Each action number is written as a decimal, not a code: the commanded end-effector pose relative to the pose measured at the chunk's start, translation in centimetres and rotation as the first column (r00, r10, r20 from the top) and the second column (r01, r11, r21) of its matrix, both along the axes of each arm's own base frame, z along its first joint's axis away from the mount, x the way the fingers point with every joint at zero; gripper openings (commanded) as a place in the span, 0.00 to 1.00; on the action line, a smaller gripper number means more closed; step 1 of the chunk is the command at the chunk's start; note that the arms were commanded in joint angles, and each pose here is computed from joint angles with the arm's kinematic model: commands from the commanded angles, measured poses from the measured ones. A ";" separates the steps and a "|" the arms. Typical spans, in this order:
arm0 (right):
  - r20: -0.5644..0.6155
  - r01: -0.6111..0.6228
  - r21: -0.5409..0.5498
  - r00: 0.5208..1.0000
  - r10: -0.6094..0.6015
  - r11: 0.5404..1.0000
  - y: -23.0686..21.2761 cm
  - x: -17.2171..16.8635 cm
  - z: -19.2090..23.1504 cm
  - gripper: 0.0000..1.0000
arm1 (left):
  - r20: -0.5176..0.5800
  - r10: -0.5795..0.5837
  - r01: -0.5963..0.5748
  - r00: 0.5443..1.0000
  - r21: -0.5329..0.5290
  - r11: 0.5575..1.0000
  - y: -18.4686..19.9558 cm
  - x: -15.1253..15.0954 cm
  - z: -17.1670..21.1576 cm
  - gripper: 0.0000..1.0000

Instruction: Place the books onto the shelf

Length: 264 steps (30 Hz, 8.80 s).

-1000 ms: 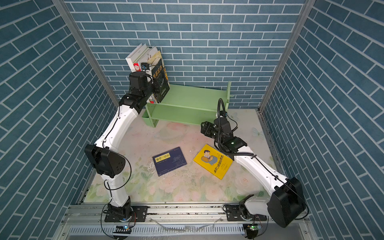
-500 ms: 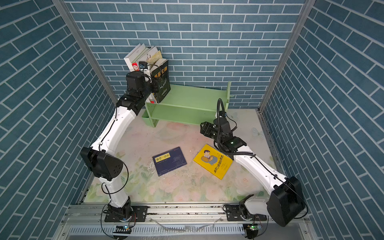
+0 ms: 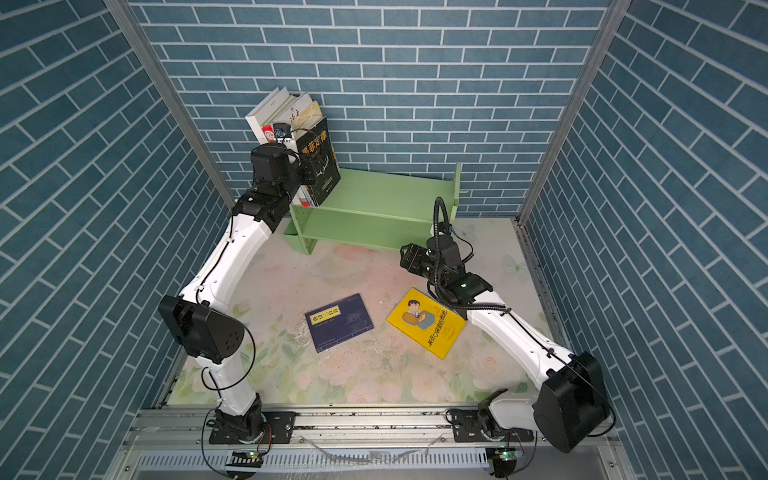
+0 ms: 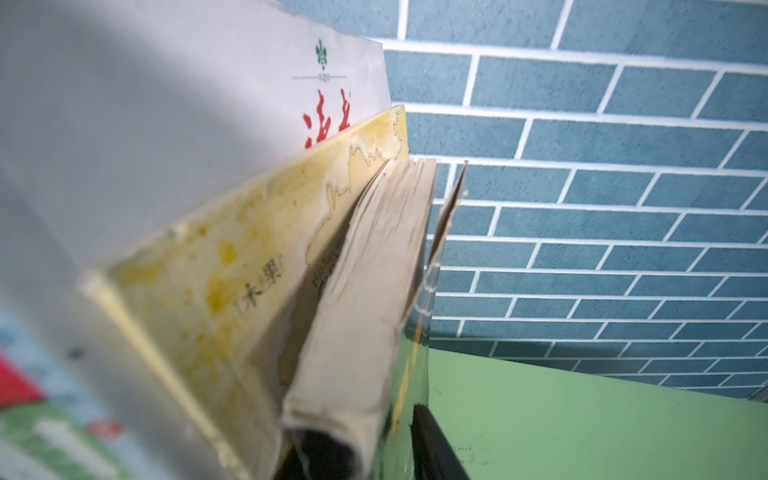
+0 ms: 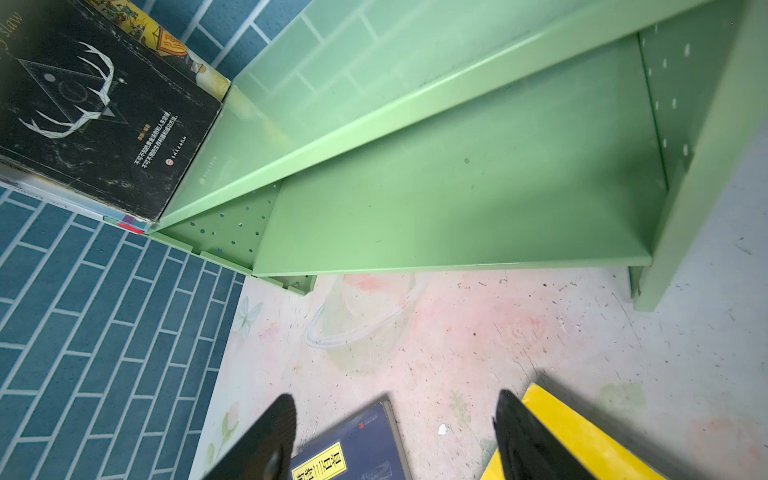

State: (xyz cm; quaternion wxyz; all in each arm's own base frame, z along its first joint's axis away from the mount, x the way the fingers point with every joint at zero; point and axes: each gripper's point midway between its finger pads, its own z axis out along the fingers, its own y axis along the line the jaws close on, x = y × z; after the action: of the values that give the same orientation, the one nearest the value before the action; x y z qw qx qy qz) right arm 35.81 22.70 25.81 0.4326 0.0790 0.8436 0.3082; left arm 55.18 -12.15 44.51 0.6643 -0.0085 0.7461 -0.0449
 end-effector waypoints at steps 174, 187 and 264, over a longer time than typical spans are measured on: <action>-0.446 -0.471 -0.045 0.799 0.404 0.881 16.1 -7.4 -19.4 0.60 | -0.716 -0.273 -0.177 0.642 -0.486 0.856 0.6 -25.2 -36.1 0.82; 0.169 -0.390 -0.326 0.872 0.459 0.861 13.4 -3.6 5.4 0.79 | -0.356 -0.234 0.089 0.905 -0.378 0.921 0.9 -18.3 -16.7 1.00; 0.181 0.449 -0.226 0.891 -0.416 0.864 -5.0 9.3 7.8 0.83 | 0.044 -0.493 0.455 0.869 -0.463 0.761 -5.1 -3.8 -4.7 1.00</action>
State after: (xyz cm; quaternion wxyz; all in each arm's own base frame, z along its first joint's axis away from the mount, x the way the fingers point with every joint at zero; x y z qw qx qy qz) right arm 46.15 19.20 33.05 0.5535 0.1700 0.8063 0.1214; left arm 52.64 -16.49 36.32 0.5454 -0.0147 0.7492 -0.3756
